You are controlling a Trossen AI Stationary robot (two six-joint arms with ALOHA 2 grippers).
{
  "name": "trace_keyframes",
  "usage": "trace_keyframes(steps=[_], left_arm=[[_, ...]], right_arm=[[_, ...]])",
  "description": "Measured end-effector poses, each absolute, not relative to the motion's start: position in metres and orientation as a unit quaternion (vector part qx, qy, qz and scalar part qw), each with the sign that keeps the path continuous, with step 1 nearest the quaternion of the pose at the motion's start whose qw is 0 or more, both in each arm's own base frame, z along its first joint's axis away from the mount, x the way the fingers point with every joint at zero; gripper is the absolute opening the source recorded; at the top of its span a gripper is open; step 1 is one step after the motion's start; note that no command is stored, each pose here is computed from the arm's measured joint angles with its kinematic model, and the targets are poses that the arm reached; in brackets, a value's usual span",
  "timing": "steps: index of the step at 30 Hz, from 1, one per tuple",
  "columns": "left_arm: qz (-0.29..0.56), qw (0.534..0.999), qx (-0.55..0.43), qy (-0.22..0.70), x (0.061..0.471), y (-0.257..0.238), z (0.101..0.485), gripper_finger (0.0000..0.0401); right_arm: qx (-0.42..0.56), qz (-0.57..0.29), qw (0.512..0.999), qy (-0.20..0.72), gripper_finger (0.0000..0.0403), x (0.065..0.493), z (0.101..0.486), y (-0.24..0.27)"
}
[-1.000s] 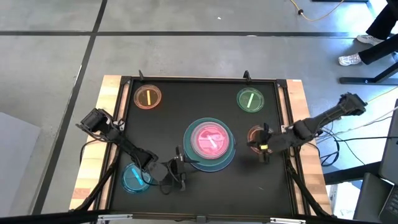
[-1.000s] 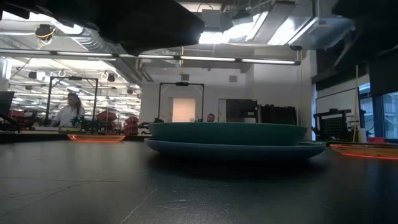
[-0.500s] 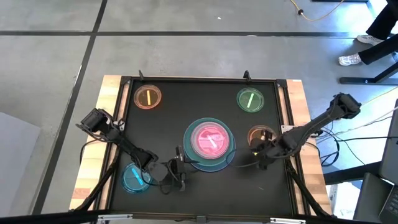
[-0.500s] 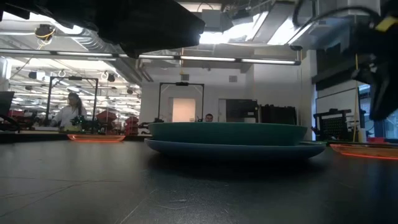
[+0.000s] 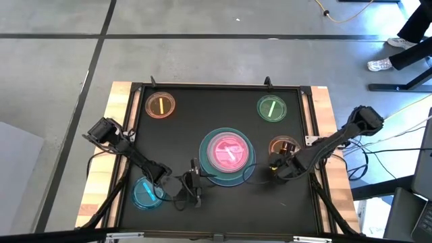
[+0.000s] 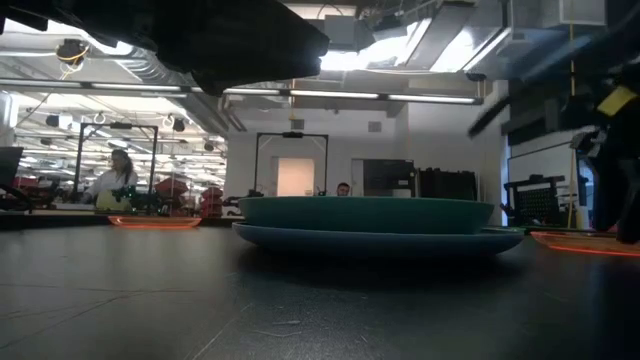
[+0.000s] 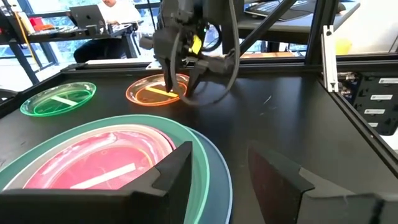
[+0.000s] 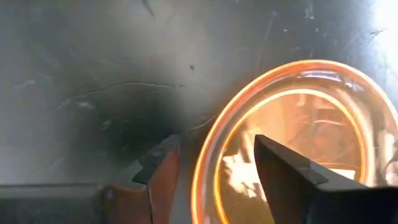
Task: Stack plastic plates
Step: Stack the bottom light orange transparent plate on the light red transparent plate
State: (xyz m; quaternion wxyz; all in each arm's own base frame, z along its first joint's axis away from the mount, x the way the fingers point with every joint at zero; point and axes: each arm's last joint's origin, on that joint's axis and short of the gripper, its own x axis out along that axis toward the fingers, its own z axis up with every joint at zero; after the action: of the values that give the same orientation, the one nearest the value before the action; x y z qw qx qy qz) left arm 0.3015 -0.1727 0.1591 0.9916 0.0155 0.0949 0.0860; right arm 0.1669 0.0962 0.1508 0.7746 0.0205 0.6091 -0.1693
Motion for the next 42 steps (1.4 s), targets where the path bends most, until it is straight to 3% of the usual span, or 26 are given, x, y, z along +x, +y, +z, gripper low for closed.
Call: trace_keyframes(steps=[21,31,42], left_arm=[[0.086,0.992,0.015,0.096,0.301,-0.173,0.159,0.0149],[0.086,0.992,0.014,0.096,0.301,-0.173,0.159,0.0149],[0.085,0.992,0.013,0.096,0.301,-0.174,0.159,0.0149]], right_arm=[[-0.032,-0.22,0.749,0.624,0.0006,0.173,0.132,0.089],[-0.087,-0.178,0.743,0.64,0.0002,0.175,0.138,0.09],[-0.172,-0.109,0.78,0.592,0.0001,0.211,0.195,0.108]])
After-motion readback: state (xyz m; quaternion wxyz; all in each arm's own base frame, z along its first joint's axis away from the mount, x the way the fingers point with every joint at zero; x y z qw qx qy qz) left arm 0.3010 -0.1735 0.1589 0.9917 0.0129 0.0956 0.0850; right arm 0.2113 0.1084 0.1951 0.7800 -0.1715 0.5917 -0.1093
